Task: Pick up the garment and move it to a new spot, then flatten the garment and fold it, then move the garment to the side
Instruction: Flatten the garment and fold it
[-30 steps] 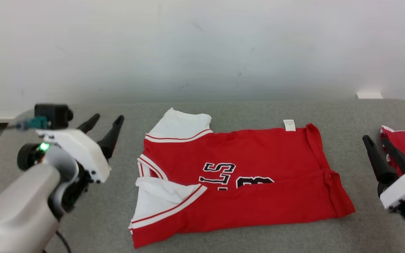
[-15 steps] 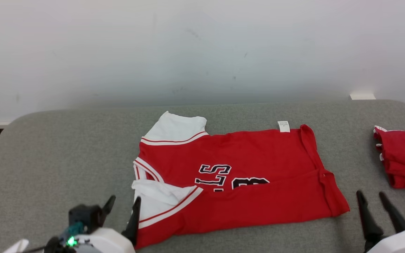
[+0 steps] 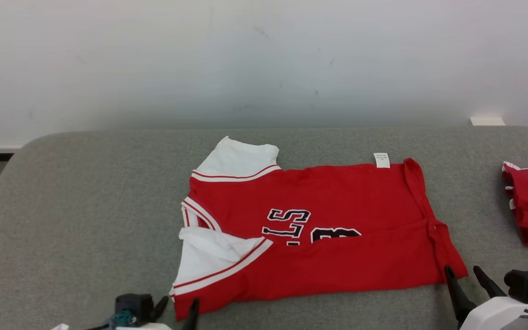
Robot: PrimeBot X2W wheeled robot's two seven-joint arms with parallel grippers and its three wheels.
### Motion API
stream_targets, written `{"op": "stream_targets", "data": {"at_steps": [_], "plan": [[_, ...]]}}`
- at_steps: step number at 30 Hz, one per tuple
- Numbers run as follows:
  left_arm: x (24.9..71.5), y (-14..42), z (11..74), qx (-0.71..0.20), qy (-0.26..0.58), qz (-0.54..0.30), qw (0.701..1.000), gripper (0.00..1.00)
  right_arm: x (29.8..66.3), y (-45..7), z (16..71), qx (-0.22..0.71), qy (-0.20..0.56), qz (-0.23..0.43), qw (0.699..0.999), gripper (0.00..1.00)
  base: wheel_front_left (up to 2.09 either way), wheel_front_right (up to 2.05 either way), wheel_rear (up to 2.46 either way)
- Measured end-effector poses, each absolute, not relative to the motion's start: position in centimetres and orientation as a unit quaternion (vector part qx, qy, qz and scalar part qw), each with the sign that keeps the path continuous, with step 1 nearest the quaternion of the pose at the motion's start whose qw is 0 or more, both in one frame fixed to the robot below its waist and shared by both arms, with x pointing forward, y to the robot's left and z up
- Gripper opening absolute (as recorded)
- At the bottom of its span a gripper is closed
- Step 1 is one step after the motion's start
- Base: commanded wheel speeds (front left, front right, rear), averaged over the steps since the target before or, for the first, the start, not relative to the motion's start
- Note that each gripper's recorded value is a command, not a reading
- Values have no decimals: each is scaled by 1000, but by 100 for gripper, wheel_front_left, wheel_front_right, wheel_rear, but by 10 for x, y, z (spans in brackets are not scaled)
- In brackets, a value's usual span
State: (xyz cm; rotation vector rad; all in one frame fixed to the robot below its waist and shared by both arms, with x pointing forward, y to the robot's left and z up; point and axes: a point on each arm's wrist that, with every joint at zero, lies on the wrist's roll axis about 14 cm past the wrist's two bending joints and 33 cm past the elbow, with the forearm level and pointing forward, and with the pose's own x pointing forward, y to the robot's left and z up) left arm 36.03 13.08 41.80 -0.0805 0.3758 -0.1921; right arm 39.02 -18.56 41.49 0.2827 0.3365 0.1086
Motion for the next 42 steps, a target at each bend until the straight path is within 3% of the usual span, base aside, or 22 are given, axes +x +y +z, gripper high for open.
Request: {"op": "stream_targets", "data": {"at_steps": [9,10,11,12,13,14,25,34,42], "plan": [[362,124,389,-70,259,-91,959,100,394,-174,391,116,233,72,963,100,0,0,0],[362,124,388,-71,261,-91,959,93,393,-172,389,116,237,75,962,97,0,0,0],[364,124,388,-72,261,-91,958,47,393,-171,388,115,240,77,961,50,0,0,0],[365,124,388,-77,260,-90,958,21,394,-170,389,114,240,78,961,36,0,0,0],[365,124,388,-80,260,-89,958,0,395,-170,390,112,236,78,962,8,0,0,0],[365,125,389,-79,260,-89,958,0,396,-171,393,113,231,78,963,0,0,0,0],[367,134,417,-76,221,-100,967,0,400,-175,420,140,198,87,966,0,0,0,0],[353,153,429,-61,226,-91,968,0,365,-184,415,199,218,90,951,0,0,0,0],[321,151,414,-66,284,-88,953,0,313,-193,393,211,300,94,926,0,0,0,0]]}}
